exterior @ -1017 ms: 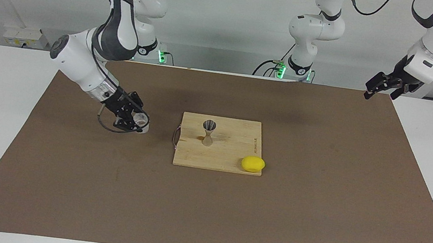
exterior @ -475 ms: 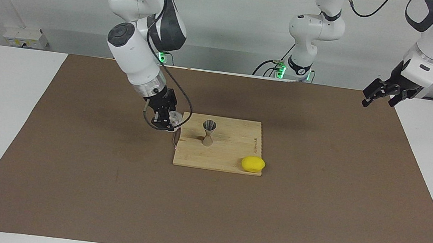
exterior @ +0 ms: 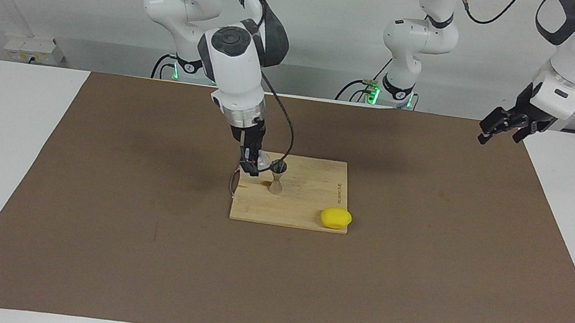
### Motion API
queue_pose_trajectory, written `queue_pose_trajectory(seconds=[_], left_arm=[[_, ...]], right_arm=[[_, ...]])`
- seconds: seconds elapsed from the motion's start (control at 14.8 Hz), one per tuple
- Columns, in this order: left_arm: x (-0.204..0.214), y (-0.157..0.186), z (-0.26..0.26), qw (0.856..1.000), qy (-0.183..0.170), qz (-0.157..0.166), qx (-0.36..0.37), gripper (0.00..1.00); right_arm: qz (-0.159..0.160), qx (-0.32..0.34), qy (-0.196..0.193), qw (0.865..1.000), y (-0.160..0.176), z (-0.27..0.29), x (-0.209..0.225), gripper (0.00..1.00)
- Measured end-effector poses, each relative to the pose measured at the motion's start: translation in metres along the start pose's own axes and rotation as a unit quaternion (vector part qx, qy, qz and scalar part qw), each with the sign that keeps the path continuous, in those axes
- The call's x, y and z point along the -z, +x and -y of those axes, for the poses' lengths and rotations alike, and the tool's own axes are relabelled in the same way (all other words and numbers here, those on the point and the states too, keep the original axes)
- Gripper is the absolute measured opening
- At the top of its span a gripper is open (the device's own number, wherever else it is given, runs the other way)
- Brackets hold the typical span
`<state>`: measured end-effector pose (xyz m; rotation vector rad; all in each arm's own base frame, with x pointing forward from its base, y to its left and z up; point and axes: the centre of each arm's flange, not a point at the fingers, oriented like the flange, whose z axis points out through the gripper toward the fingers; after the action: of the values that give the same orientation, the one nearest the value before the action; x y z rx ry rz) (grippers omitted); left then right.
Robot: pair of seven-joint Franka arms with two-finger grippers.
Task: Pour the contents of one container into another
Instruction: 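Tilt the glass with the right gripper to pour into the jigger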
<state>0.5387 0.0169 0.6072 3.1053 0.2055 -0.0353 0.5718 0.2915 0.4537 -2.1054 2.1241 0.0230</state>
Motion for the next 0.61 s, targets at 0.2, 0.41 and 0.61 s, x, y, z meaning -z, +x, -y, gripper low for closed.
queue_pose_trajectory(seconds=[0.2,0.41,0.61], left_arm=[[0.000,0.000,0.000,1.000,0.000,0.000,0.000,1.00],[0.000,0.000,0.000,1.000,0.000,0.000,0.000,1.00],[0.000,0.000,0.000,1.000,0.000,0.000,0.001,1.00]], right_arm=[[-0.026,0.028,0.004,0.999,-0.011,-0.005,-0.008,0.51],[-0.048,0.051,0.007,0.998,-0.019,-0.012,-0.012,0.51],[-0.066,0.066,0.012,0.996,-0.021,-0.014,-0.012,0.51]])
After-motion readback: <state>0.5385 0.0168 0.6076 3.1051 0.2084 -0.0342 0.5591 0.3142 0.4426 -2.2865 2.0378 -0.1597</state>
